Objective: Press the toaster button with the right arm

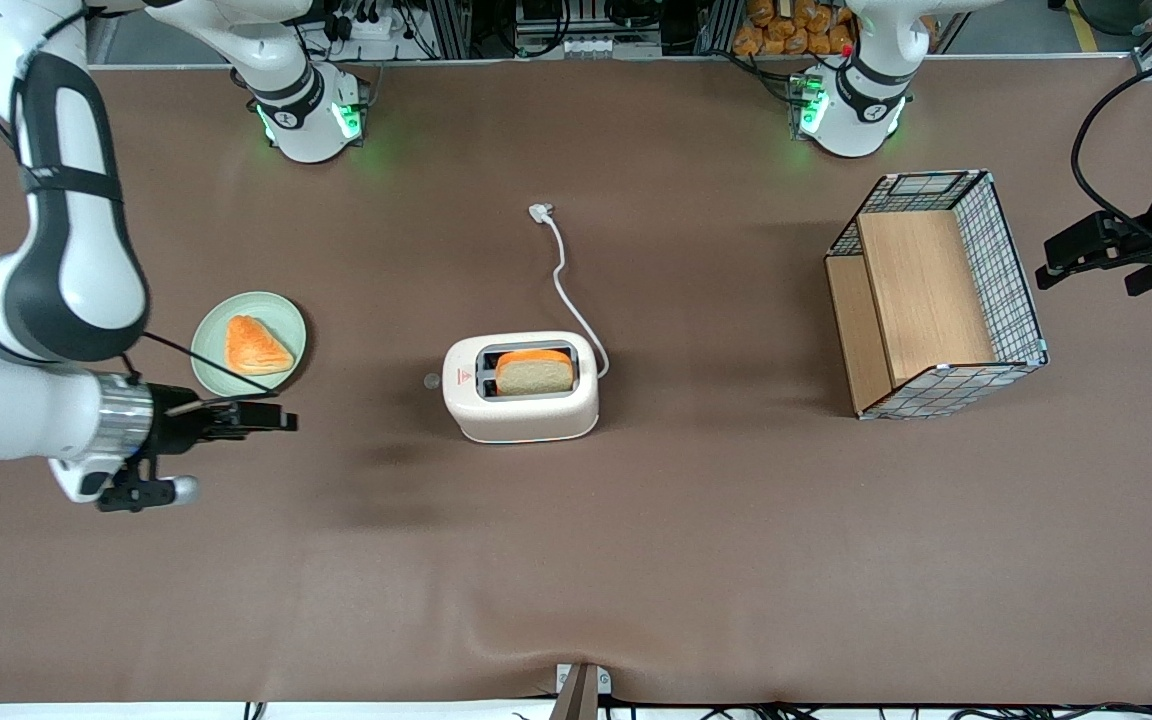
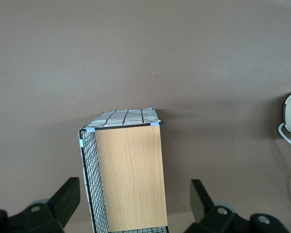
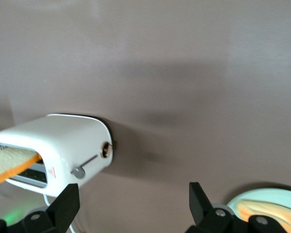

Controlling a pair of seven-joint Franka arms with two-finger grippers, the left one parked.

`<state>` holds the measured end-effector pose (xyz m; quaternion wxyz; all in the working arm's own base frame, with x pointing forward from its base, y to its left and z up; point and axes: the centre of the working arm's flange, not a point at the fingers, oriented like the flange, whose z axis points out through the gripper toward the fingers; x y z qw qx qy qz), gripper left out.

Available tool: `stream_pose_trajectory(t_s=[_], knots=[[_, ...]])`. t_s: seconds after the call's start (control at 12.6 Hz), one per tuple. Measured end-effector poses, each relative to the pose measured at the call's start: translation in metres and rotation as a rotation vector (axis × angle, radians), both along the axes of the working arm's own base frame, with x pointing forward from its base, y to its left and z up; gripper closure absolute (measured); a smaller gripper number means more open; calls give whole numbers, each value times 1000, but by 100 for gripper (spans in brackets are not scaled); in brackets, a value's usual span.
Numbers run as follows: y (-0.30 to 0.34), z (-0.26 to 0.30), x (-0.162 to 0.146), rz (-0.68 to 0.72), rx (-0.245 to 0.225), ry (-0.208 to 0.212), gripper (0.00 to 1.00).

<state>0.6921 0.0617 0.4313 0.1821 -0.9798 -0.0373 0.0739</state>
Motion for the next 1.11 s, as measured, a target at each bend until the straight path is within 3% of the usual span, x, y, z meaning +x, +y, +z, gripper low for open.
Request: stream_pose_trajectory(t_s=[0.16, 0.4, 0.56, 0.72, 0.88, 1.11], knots=[[-15, 32, -3, 22, -79, -27, 0], [-30, 88, -23, -21, -124, -39, 0], [-24, 132, -48, -77, -235, -23, 0], [-9, 181, -80, -95, -315, -42, 0], [-13, 214, -112, -116, -341, -66, 0], [-38, 220, -140, -157, -357, -52, 0]])
